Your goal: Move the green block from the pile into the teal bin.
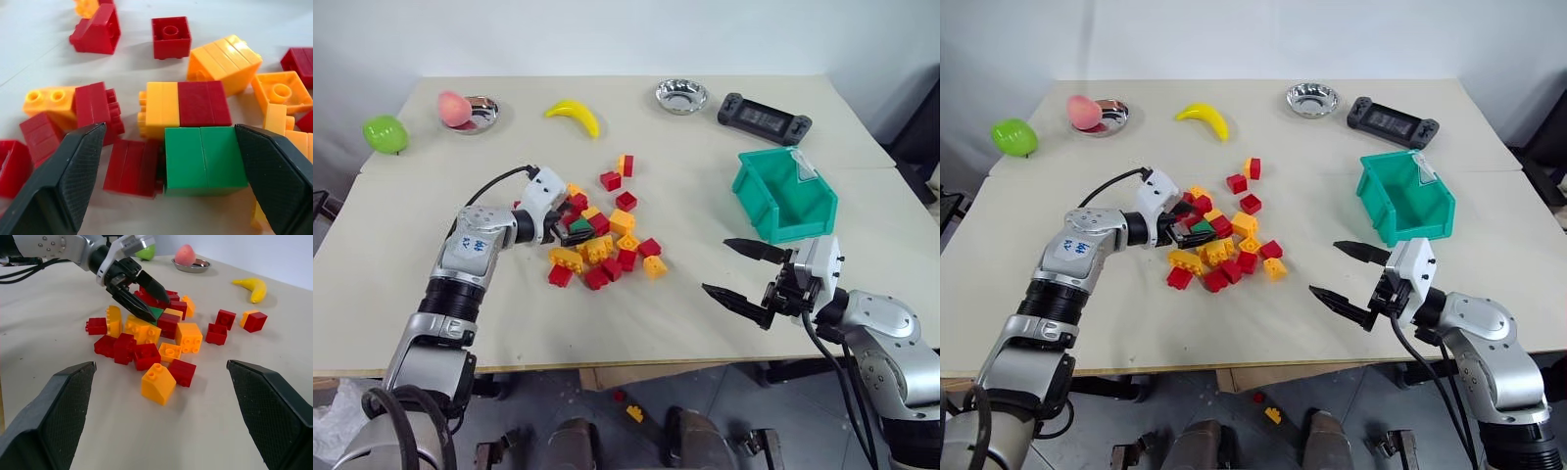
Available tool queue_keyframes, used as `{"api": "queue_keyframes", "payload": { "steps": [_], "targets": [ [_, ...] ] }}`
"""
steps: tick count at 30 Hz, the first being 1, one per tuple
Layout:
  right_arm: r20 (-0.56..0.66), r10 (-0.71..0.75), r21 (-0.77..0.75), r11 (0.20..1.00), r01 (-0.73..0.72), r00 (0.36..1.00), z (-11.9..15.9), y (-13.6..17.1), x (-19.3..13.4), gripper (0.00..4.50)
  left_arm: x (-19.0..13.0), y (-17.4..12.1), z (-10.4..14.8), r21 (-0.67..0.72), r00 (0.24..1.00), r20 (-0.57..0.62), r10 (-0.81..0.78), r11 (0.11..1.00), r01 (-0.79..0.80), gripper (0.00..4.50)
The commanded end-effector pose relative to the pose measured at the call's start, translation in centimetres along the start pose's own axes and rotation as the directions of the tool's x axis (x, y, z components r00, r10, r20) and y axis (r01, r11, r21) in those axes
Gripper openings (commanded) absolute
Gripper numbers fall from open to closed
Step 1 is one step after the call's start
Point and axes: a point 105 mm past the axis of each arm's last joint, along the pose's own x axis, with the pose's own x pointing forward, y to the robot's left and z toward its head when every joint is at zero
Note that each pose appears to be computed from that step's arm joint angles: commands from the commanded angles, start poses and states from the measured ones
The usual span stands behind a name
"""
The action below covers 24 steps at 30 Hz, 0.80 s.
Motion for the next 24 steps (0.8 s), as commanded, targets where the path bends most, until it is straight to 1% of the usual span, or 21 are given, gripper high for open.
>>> {"api": "queue_keyframes", "payload": {
  "steps": [1,3,6,8,11,14,15,22,24],
  "targets": [
    [0.037,0.012,-0.040,0.999,-0.011,0.999,1.4,0.1,0.2,4.50,-0.3,-1.9,-2.3,-0.016,0.989,-0.107,-0.098,0.995,0.097,4.43],
    [0.040,0.012,-0.042,0.999,-0.010,0.999,1.5,0.0,0.3,4.50,-0.4,-2.3,-2.5,-0.020,0.988,-0.115,-0.103,0.995,0.102,4.43],
    [0.044,0.014,-0.043,0.999,-0.012,0.999,1.6,0.0,0.5,4.50,-0.3,-1.9,-3.0,-0.034,0.992,-0.110,-0.055,0.998,0.052,4.43],
    [0.045,0.016,-0.043,0.999,-0.014,0.999,1.6,0.0,0.6,4.50,-0.1,-1.5,-2.8,-0.046,0.995,-0.091,-0.027,0.999,0.023,4.43],
    [0.044,0.020,-0.040,0.999,-0.018,0.999,1.5,0.0,0.7,4.50,0.5,-1.6,-2.2,-0.046,0.998,-0.051,-0.028,0.999,0.025,4.43],
    [0.043,0.022,-0.040,0.999,-0.020,0.999,1.5,0.0,0.7,4.50,0.6,-1.6,-1.7,-0.017,0.999,-0.020,-0.027,1.000,0.027,3.86],
    [0.043,0.022,-0.040,0.999,-0.020,0.999,1.5,0.0,0.7,4.50,0.7,-1.7,-1.3,-0.010,1.000,0.005,-0.031,0.999,0.031,3.57],
    [0.034,0.021,-0.038,0.999,-0.020,0.999,1.4,0.3,0.4,4.50,0.3,-2.0,-0.8,0.005,0.995,0.074,-0.063,0.998,0.062,1.49],
    [0.030,0.020,-0.038,0.999,-0.019,0.999,1.3,0.4,0.3,4.50,0.1,-1.8,-0.4,0.015,0.992,0.108,-0.067,0.998,0.066,1.50]
  ]
}}
